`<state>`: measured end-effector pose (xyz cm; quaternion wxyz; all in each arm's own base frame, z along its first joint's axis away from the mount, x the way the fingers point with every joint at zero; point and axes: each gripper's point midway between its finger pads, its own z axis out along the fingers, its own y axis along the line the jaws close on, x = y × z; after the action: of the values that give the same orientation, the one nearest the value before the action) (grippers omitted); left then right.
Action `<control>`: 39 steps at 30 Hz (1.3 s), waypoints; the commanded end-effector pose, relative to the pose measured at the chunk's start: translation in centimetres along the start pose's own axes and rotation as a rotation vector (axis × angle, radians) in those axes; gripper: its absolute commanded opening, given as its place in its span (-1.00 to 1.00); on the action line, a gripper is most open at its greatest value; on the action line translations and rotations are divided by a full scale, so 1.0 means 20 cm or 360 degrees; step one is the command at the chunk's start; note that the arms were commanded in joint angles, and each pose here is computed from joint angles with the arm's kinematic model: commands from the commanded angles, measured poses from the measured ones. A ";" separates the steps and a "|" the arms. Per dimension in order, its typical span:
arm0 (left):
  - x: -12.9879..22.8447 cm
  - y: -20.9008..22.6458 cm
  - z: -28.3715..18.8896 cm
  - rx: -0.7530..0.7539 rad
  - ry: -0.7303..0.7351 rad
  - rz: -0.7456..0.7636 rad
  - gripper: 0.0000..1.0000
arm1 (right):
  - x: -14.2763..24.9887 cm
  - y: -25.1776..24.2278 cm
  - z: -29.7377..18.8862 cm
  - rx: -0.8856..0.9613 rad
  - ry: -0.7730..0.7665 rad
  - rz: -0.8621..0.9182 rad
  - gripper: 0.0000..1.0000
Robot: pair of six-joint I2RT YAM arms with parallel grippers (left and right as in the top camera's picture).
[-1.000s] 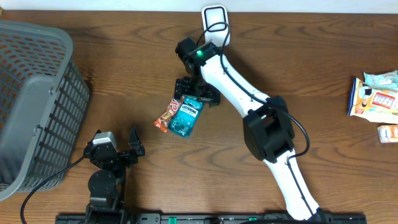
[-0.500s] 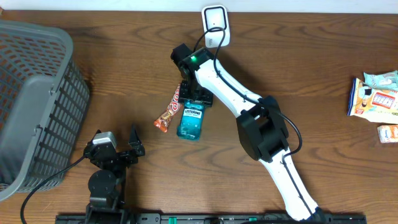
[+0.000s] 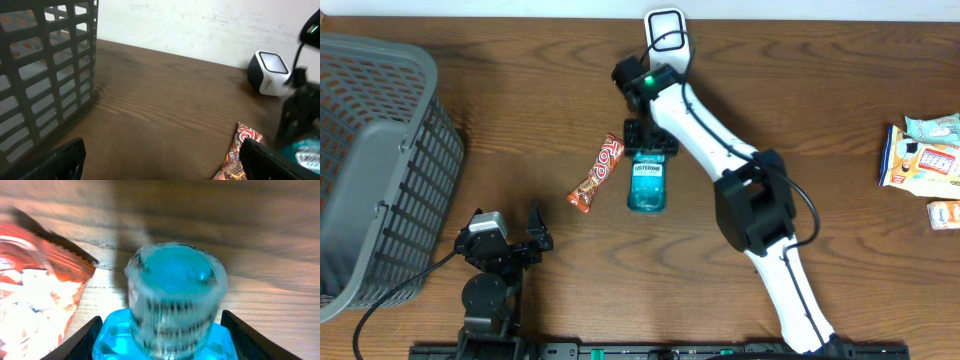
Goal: Scan the item barcode
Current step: 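Reach the right gripper to the blue mouthwash bottle and grasp it, then lift the mouthwash bottle and hold it at the white scanner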
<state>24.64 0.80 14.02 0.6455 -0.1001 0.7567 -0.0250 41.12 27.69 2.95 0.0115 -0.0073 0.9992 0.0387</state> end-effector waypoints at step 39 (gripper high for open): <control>0.09 0.04 0.01 -0.0050 0.0079 0.0003 0.96 | -0.37 -0.29 -0.49 0.0605 -0.1394 0.0806 -0.20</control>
<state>24.64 0.80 14.01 0.6454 -0.1000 0.7569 -0.0250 48.22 22.16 10.75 0.3826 0.2013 0.8902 -0.1438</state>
